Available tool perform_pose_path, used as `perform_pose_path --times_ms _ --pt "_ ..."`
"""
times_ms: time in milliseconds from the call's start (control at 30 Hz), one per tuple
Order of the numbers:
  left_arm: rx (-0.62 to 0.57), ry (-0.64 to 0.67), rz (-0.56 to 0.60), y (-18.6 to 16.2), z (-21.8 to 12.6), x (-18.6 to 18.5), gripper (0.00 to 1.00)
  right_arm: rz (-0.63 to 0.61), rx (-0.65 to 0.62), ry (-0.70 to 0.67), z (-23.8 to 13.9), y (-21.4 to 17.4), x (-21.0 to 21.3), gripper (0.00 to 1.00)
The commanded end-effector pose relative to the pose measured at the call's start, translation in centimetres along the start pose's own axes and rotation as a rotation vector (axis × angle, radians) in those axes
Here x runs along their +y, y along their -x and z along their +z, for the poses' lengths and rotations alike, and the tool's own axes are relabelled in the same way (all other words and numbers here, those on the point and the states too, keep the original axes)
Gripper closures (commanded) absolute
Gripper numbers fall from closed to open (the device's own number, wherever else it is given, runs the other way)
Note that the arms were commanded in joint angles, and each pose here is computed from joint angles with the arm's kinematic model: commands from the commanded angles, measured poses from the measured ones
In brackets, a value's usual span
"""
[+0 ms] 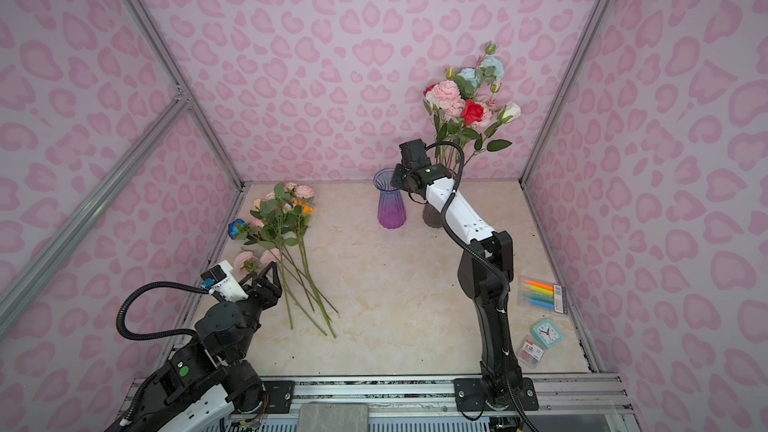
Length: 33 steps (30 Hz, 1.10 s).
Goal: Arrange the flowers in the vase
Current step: 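Drag the blue-purple vase toward the robot into the table center with the right gripper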
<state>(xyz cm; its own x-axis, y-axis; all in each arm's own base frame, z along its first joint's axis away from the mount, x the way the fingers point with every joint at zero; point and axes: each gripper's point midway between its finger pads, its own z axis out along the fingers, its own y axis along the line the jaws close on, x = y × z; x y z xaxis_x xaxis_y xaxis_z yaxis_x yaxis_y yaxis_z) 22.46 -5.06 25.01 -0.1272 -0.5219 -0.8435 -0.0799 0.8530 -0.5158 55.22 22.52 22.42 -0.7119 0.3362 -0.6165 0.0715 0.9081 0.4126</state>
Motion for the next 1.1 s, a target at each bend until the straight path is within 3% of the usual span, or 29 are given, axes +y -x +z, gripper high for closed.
perform_pose_path --times_ms 0,467,900,1067 --pt "-0.012 0.011 -0.005 0.5 -0.1 0.1 0.33 0.012 0.015 0.028 -0.1 -0.2 0.2 1.0" --pt "-0.002 0.003 0.0 0.8 0.4 -1.0 0.33 0.004 0.07 0.184 -4.9 -2.9 3.1 1.0" --pt "0.115 0.043 0.077 -2.0 2.4 -2.2 0.33 -0.155 0.29 0.236 -12.5 -14.9 1.8 1.0" --pt "0.118 0.05 0.085 -2.5 3.0 -2.3 0.33 -0.169 0.314 0.249 -14.4 -16.5 1.0 1.0"
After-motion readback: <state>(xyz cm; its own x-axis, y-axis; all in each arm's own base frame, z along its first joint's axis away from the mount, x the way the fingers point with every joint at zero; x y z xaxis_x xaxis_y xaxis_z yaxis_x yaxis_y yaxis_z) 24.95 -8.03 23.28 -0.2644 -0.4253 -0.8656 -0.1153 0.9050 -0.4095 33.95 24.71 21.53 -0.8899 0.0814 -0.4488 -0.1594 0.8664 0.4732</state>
